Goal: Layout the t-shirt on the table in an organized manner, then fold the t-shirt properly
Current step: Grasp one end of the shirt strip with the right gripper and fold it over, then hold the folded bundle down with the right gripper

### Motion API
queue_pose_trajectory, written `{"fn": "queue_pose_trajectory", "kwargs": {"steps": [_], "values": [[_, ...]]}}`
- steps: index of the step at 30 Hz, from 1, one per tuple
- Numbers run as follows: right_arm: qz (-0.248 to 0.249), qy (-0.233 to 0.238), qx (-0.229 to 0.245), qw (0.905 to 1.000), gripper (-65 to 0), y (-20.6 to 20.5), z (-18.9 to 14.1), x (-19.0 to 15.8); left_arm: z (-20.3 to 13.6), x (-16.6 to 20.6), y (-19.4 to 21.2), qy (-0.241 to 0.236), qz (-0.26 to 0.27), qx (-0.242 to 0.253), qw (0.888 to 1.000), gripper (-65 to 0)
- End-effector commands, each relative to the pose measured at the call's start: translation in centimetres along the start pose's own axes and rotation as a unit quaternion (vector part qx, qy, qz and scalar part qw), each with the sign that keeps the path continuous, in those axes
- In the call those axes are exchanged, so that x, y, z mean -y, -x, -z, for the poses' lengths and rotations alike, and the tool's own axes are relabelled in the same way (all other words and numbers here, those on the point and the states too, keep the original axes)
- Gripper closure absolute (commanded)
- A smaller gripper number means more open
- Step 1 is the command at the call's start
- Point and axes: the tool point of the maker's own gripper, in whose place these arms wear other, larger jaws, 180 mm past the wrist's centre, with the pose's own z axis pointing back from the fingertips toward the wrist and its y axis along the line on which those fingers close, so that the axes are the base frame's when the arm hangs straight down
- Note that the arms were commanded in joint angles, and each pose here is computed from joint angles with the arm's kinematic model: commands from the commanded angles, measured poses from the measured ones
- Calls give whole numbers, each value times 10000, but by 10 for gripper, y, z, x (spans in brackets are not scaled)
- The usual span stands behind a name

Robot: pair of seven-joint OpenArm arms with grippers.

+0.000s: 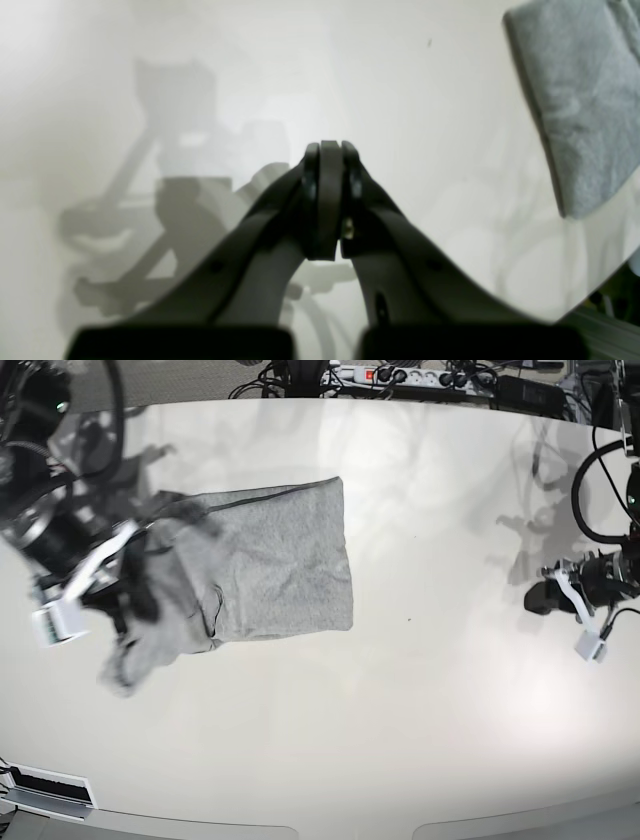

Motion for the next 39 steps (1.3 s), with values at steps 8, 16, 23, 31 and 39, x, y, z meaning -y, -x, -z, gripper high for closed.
{"fn": "queue_pose_trajectory", "kwargs": {"steps": [8,16,23,31,39], "values": [[-128,-1700,437,9844,0,-21,43,-123,-2,4,-20,77,44,318,9995,-6],[-534,-2024,412,9770,0,-14,71,-175,-2,4,-20,72,46,319,9995,-6],[-913,-2209,744,9682,-486,-39,77,-184,-3,9,-22,240,24,360,9991,-6],[-1642,-1974,597,9646,-465,-65,70,-172,-16,45,-21,1343,-85,212,9907,0],[-1669,-1260,226,9776,-19,-46,88,-126,-19,55,-26,1649,-222,330,9855,0]]}}
